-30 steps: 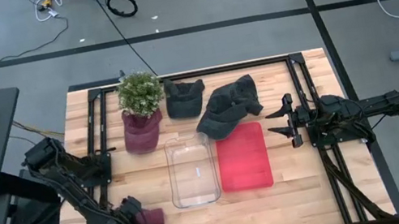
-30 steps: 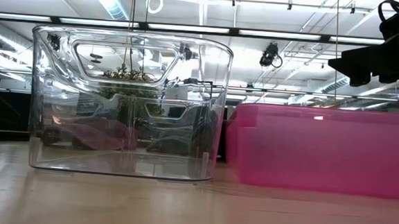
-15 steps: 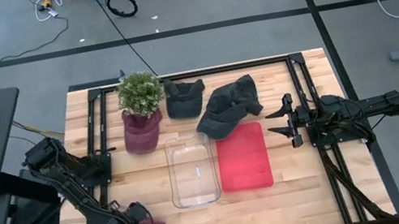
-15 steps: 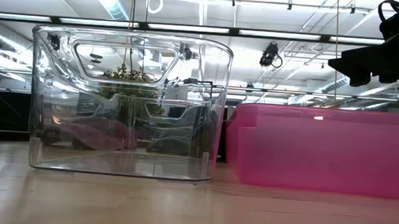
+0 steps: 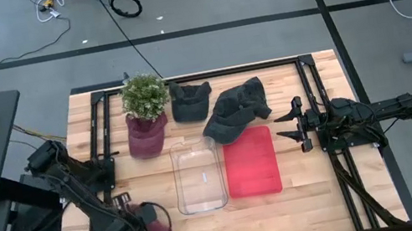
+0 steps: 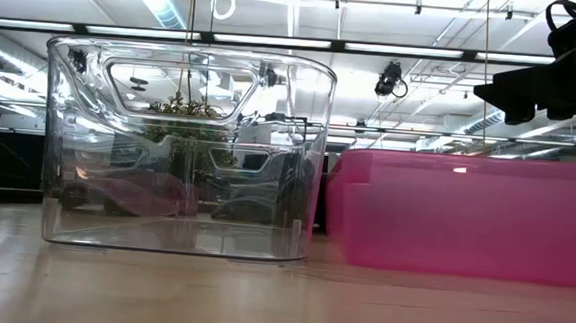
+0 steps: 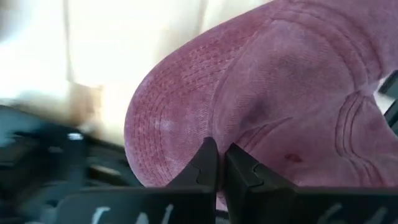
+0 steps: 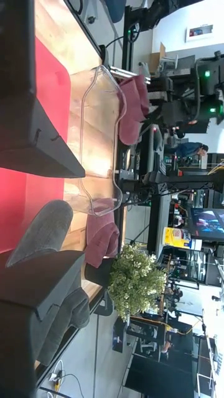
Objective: Pick & Place hat
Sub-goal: Put the bottom red cap into the transparent bin
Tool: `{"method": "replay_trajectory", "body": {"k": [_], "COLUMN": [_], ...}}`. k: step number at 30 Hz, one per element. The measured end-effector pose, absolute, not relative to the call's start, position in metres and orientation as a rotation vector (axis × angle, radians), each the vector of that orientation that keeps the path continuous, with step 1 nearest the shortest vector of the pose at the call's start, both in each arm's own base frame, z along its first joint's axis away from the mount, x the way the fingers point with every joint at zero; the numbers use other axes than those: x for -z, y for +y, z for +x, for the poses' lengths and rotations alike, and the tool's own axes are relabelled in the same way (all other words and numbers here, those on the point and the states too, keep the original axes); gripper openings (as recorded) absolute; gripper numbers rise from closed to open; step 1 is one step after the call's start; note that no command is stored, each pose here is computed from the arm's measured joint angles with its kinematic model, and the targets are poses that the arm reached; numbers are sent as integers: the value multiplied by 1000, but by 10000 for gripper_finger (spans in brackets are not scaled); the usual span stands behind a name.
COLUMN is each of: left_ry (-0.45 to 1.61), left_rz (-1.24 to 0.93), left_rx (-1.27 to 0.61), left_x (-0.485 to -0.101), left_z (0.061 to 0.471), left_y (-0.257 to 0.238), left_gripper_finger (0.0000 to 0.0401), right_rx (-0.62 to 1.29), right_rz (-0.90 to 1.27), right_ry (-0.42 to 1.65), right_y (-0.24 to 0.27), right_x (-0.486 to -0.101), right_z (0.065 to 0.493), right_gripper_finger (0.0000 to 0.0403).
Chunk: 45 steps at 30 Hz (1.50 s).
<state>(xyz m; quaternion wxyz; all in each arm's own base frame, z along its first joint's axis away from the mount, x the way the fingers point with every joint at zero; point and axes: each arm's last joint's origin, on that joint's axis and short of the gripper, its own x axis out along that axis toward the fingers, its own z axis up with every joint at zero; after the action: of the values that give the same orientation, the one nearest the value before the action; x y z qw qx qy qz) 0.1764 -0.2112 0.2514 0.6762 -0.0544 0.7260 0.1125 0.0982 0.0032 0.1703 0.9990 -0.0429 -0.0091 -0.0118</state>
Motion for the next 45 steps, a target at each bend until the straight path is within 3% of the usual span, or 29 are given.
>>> {"method": "replay_trajectory", "body": {"k": [6,13,20,34,45], "left_ry": [1576,1363,1229,941,1128], "left_rz": [27,289,394,532,630], "left_rx": [-202,-55,-94,-62,-84], "left_x": [-291,-333,-357,-349,-286], "left_z": [193,221,250,324,357], "left_y": [-195,-175,-141,-122,-135], "left_gripper_finger": [7,8,8,8,8], "right_rx": [23,23,23,23,23], "right_rz": [-86,-86,-86,-86,-86], "right_ry": [-18,-18,-18,-17,-19], "right_y": [3,3,3,3,3], "right_x": [-170,-170,-170,-170,-170], "right_z": [98,98,98,98,98], "right_gripper_finger": [205,205,205,205,205]}}
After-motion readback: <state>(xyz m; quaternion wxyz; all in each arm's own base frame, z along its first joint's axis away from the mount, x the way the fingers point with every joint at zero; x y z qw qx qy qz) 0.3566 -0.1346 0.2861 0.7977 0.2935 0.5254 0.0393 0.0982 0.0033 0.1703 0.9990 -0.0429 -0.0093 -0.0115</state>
